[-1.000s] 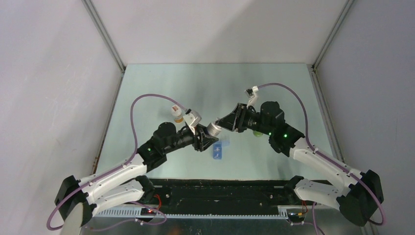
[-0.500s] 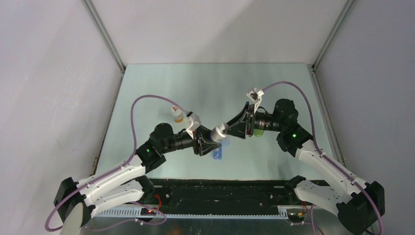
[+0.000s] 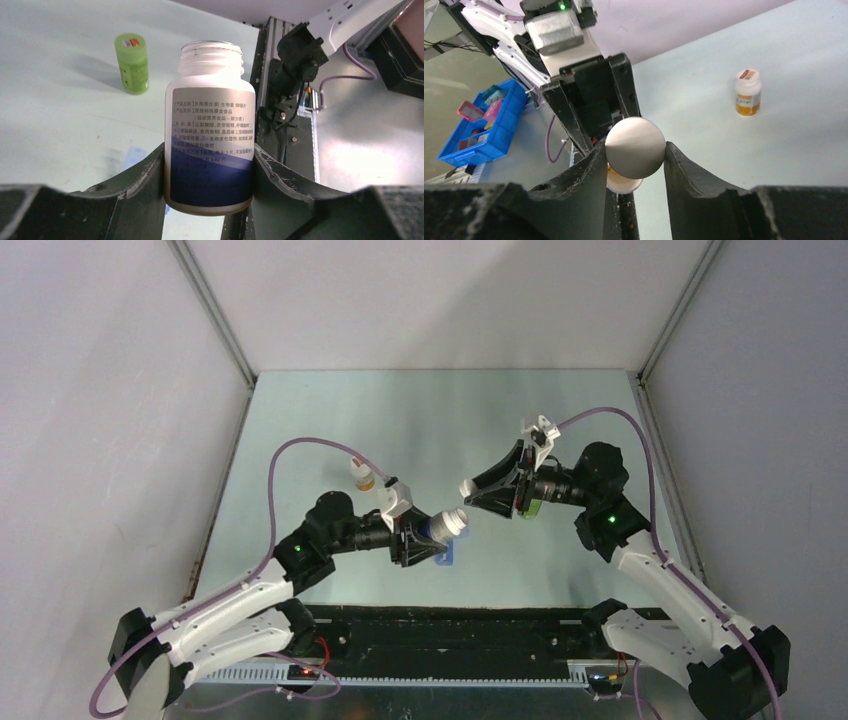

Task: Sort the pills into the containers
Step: Place the lid of the pill bottle at the center of the board, then move the pill container to the center of the board.

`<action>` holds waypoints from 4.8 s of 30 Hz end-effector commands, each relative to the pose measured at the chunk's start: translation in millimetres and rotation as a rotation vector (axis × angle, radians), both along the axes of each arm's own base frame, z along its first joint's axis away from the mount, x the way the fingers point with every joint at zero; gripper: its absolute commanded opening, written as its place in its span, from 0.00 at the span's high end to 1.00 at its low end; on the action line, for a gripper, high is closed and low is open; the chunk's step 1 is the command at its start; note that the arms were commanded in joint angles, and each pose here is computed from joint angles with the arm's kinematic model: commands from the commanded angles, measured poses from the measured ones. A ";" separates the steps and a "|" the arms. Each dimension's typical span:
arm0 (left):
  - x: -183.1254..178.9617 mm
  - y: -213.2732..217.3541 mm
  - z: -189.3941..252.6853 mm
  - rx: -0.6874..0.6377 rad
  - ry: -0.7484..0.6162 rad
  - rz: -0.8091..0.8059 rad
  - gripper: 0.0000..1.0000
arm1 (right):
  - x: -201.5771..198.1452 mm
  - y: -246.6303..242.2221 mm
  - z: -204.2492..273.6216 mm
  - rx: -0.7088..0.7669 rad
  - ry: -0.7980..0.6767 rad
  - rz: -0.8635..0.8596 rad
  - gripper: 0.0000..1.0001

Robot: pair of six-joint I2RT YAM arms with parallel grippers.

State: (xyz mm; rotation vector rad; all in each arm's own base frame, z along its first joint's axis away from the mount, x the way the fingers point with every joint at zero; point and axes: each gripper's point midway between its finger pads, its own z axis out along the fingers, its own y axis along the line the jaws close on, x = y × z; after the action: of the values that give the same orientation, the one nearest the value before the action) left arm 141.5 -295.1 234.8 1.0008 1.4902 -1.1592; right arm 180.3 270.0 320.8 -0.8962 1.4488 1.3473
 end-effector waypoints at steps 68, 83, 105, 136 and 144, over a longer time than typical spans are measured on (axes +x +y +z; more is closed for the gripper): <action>52.3 42.0 -83.6 0.108 -0.133 0.361 1.00 | 66.4 8.8 -233.2 -0.587 0.722 -0.613 0.29; 50.9 35.4 -83.5 0.120 -0.150 0.319 1.00 | 66.4 21.1 -250.3 -0.315 0.836 -0.628 0.54; 50.5 36.2 -88.7 0.154 -0.147 0.311 1.00 | 80.1 -0.5 -265.2 -0.345 0.812 -0.663 1.00; 39.1 -6.1 -153.9 0.441 -0.054 0.133 1.00 | 61.4 -44.8 -234.4 -0.548 0.723 -0.687 0.22; 51.2 -8.7 -158.7 0.564 -0.081 0.208 1.00 | 62.7 -58.9 -201.7 -0.457 0.708 -0.793 0.31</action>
State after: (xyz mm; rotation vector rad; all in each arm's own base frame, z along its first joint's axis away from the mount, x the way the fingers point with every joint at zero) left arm 178.2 -299.3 64.2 1.2000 1.8665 -0.6689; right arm 231.0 215.8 88.0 -0.0950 2.4664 0.7586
